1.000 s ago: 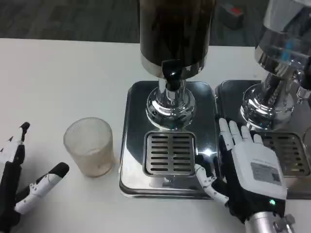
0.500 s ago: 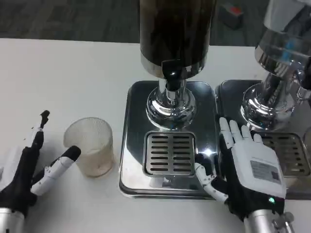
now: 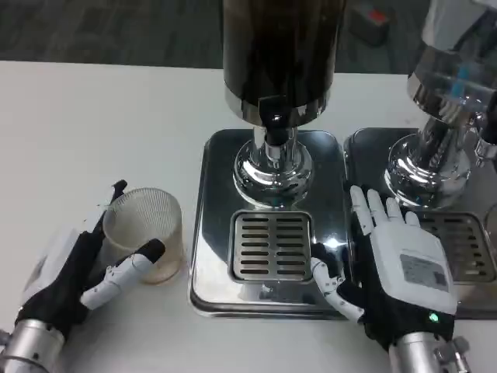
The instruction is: Grasp the cup under the faucet to collect the drink, then remove the cup.
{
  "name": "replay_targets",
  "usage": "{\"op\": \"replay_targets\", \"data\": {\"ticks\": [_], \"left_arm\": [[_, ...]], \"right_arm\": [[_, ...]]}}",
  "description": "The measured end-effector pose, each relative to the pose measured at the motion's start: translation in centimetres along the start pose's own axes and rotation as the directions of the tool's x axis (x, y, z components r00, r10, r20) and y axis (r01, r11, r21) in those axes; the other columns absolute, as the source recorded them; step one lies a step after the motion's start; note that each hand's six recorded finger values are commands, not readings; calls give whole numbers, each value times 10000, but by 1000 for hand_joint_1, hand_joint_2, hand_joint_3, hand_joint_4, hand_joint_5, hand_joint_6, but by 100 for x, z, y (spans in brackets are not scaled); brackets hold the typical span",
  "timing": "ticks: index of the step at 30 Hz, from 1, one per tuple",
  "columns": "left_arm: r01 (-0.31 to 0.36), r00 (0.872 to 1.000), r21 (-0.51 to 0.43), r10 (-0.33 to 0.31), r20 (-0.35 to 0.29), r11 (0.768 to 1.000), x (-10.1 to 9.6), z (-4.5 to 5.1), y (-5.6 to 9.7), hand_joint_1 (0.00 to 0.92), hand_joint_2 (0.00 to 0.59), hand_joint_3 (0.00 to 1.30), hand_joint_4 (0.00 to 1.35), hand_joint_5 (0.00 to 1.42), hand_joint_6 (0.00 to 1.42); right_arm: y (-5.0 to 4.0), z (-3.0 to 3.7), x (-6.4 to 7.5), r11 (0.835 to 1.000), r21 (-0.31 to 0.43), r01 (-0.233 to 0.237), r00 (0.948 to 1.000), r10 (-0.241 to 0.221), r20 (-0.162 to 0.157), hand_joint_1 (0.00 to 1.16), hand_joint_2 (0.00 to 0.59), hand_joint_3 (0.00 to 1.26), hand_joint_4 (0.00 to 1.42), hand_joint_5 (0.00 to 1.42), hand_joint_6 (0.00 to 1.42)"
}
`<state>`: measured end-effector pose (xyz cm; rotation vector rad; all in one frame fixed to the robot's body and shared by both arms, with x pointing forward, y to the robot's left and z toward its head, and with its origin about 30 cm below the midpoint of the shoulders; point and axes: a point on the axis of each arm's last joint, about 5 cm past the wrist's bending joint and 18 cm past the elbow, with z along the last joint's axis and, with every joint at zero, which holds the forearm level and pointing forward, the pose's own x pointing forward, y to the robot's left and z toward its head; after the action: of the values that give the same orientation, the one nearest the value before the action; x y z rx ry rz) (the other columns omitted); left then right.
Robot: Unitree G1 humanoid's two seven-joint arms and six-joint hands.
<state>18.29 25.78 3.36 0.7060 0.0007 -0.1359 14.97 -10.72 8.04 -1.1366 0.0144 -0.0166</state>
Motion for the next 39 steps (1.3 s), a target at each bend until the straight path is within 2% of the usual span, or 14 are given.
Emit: {"op": "replay_targets", "data": {"ticks": [5, 12, 23, 30, 36, 39], "left_arm": [[94, 10000, 224, -94, -4, 9997, 71, 22, 0, 34, 0, 0, 0, 0, 0], [8, 10000, 14, -8, 8, 10000, 148, 71, -93, 36, 0, 0, 0, 0, 0], [341, 9994, -32, -341, 52, 9994, 203, 88, -77, 30, 0, 0, 0, 12, 0], [308, 9993, -28, -307, 202, 9995, 222, 100, -74, 218, 34, 0, 0, 185, 150], [155, 9992, -96, -151, 360, 9998, 222, 105, -83, 279, 56, 0, 17, 263, 229], [-21, 9989, -119, 26, 467, 9999, 221, 110, -88, 306, 70, 0, 67, 314, 277]], "right_arm": [[-1, 6, 4, 10000, 20, 5, 10000, -5, 2, 301, 407, 32, 0, 0, 9], [-1, 2, 3, 9999, 1, -108, 9999, 108, -3, 302, 395, 34, 0, 0, 23], [-25, 10, -12, 10000, 69, -60, 9999, 61, -101, 324, 383, 45, 0, 0, 41], [-26, 7, -20, 10000, 70, -62, 9998, 63, -185, 335, 383, 55, 0, 0, 71], [-26, 7, -24, 9999, 85, -66, 9998, 67, -199, 338, 383, 64, 0, 0, 114], [-27, 7, -23, 9999, 94, -78, 9998, 80, -205, 339, 383, 70, 0, 0, 130]]}}
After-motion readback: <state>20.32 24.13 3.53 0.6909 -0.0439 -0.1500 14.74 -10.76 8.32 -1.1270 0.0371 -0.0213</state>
